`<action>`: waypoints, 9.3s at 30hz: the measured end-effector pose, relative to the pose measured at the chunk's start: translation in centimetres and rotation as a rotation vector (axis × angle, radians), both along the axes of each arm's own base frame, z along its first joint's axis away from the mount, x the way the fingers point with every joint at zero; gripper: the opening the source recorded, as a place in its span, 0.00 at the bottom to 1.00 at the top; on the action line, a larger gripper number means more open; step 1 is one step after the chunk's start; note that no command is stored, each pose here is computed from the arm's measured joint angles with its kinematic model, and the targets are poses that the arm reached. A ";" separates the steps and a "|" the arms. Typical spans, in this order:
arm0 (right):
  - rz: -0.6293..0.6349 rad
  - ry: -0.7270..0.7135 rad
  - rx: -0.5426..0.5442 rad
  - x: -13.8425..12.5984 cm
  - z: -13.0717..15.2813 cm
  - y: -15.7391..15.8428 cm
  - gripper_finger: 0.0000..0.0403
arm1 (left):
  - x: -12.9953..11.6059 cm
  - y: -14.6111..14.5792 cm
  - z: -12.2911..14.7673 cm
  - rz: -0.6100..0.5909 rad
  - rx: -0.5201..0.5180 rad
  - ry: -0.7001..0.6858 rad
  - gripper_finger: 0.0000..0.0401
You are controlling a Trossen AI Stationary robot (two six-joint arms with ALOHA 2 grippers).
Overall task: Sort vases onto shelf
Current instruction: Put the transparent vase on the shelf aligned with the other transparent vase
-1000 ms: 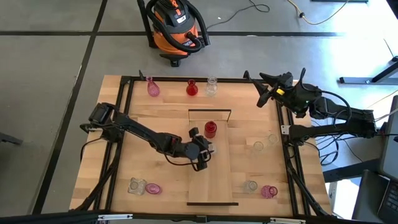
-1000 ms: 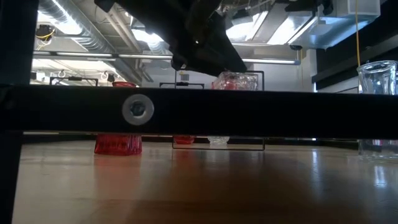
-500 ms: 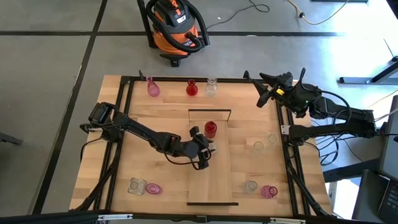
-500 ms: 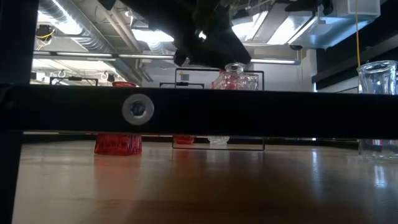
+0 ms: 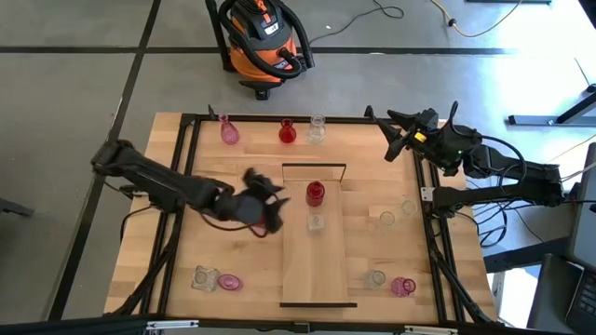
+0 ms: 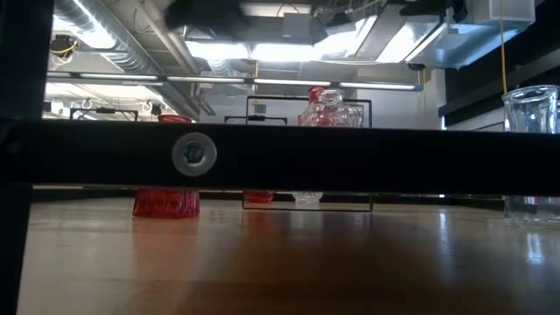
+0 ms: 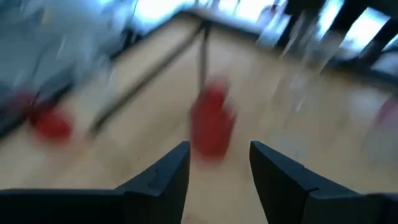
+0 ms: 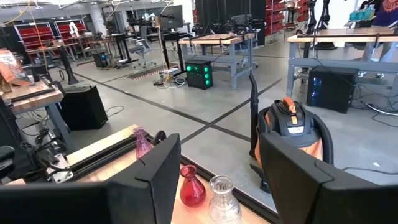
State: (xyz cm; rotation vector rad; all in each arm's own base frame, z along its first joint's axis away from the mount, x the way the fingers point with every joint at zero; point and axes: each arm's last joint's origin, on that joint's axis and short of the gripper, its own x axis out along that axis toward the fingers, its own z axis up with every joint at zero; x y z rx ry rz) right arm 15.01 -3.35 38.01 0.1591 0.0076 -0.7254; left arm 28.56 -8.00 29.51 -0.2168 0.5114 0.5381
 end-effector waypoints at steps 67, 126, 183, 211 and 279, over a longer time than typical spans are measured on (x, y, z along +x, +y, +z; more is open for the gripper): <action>0.046 0.087 0.008 2.5 -1.2 -0.2 0.50 | -13.1 -11.0 -5.1 0.295 -1.023 0.708 0.32; 0.044 0.069 0.027 2.5 -1.2 -0.2 0.50 | 2.8 3.6 1.3 0.180 -0.999 0.265 0.06; 0.052 0.102 0.032 2.4 -1.5 -0.1 0.50 | 6.0 5.4 -2.1 0.066 -1.030 0.350 0.10; 0.053 0.126 0.037 2.3 -1.7 -0.1 0.50 | 6.7 5.6 -1.7 0.074 -0.976 0.248 0.34; 0.134 0.118 0.057 2.4 -1.7 -0.5 0.50 | 4.6 3.5 -3.2 0.235 -0.772 0.302 0.34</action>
